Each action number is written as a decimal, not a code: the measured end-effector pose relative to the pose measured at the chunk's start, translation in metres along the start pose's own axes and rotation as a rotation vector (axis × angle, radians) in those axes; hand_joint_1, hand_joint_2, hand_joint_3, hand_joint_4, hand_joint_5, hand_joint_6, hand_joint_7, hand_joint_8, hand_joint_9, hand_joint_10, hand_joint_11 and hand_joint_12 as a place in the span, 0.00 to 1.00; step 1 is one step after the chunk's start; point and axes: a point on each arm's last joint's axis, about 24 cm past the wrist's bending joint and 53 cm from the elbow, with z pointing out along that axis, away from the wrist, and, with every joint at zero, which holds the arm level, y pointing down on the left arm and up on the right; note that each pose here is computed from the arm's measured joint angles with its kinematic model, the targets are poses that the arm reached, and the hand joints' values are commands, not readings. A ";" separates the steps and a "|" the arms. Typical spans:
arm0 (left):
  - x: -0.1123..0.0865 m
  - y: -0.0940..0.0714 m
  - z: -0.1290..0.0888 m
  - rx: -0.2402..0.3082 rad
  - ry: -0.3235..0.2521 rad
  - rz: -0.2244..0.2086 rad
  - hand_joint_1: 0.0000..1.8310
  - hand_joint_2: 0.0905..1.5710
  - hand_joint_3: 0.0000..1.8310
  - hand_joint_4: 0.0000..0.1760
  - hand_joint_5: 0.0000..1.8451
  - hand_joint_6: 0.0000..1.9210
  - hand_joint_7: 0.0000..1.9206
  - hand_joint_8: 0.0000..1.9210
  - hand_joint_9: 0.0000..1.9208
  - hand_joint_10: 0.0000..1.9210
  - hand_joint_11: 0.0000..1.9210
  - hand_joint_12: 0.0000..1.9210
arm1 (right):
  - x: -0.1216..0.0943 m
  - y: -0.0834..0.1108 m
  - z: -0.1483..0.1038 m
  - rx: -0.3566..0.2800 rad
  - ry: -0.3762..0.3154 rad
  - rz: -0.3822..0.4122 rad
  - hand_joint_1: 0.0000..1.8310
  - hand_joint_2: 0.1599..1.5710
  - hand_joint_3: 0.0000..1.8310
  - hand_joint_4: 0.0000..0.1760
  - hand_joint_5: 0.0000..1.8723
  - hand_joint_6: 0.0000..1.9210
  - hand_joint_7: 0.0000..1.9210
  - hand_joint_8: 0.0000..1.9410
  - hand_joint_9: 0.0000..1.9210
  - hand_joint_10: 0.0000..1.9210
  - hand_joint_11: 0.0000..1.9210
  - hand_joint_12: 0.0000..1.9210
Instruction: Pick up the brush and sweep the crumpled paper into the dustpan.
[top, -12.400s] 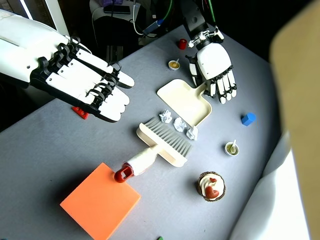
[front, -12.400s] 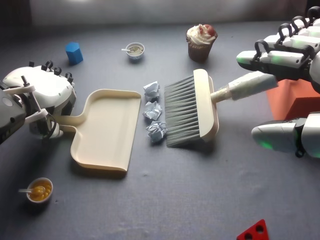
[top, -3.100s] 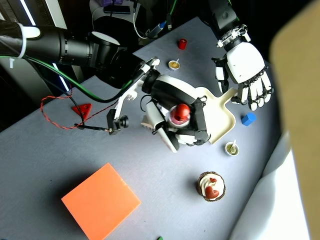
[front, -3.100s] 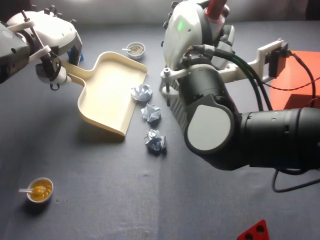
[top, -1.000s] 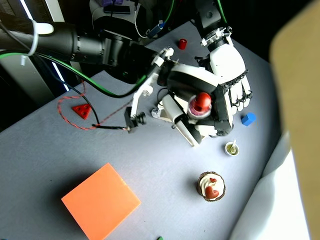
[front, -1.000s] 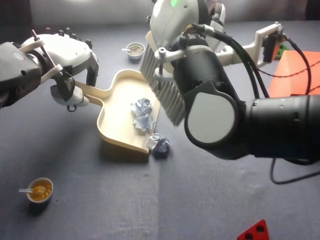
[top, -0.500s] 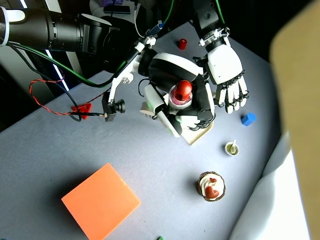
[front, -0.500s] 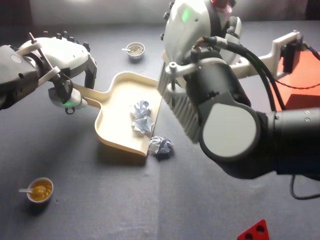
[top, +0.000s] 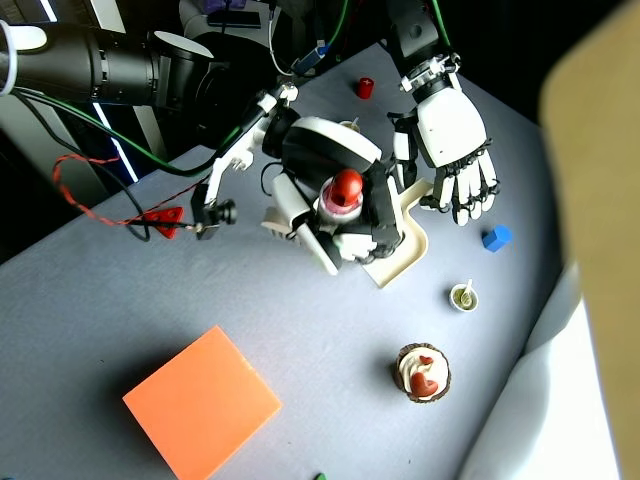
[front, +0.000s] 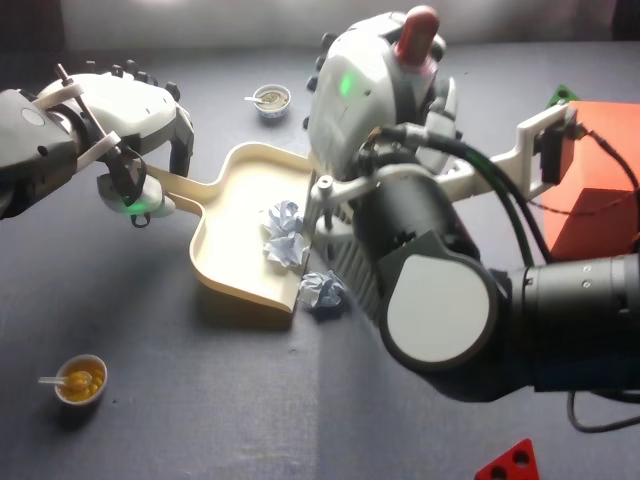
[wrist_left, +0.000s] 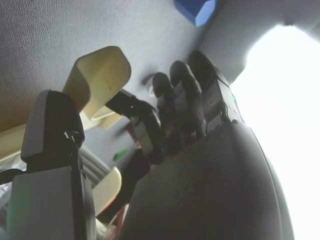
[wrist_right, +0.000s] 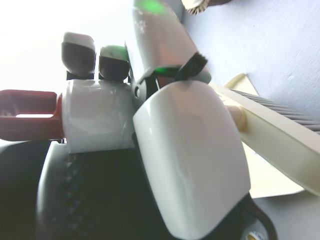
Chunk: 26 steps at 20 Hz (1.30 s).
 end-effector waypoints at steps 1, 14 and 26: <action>-0.001 0.000 0.000 -0.001 -0.002 0.000 0.62 0.71 0.00 0.00 0.50 0.55 0.18 0.00 0.13 0.00 0.02 0.27 | 0.001 0.002 -0.001 -0.004 -0.001 -0.003 0.91 0.73 0.00 1.00 0.55 1.00 0.54 1.00 0.53 1.00 0.49 1.00; -0.007 0.003 0.000 -0.012 -0.030 -0.006 0.62 0.72 0.00 0.00 0.49 0.56 0.17 0.00 0.12 0.00 0.01 0.24 | -0.020 0.019 0.019 0.017 -0.026 0.052 0.91 0.73 0.00 1.00 0.55 1.00 0.55 1.00 0.56 1.00 0.53 1.00; -0.005 0.000 0.002 -0.009 -0.030 -0.016 0.62 0.72 0.00 0.00 0.49 0.57 0.19 0.00 0.13 0.00 0.02 0.28 | -0.035 0.021 0.040 0.034 -0.064 0.106 0.92 0.73 0.00 1.00 0.54 1.00 0.52 1.00 0.54 1.00 0.51 1.00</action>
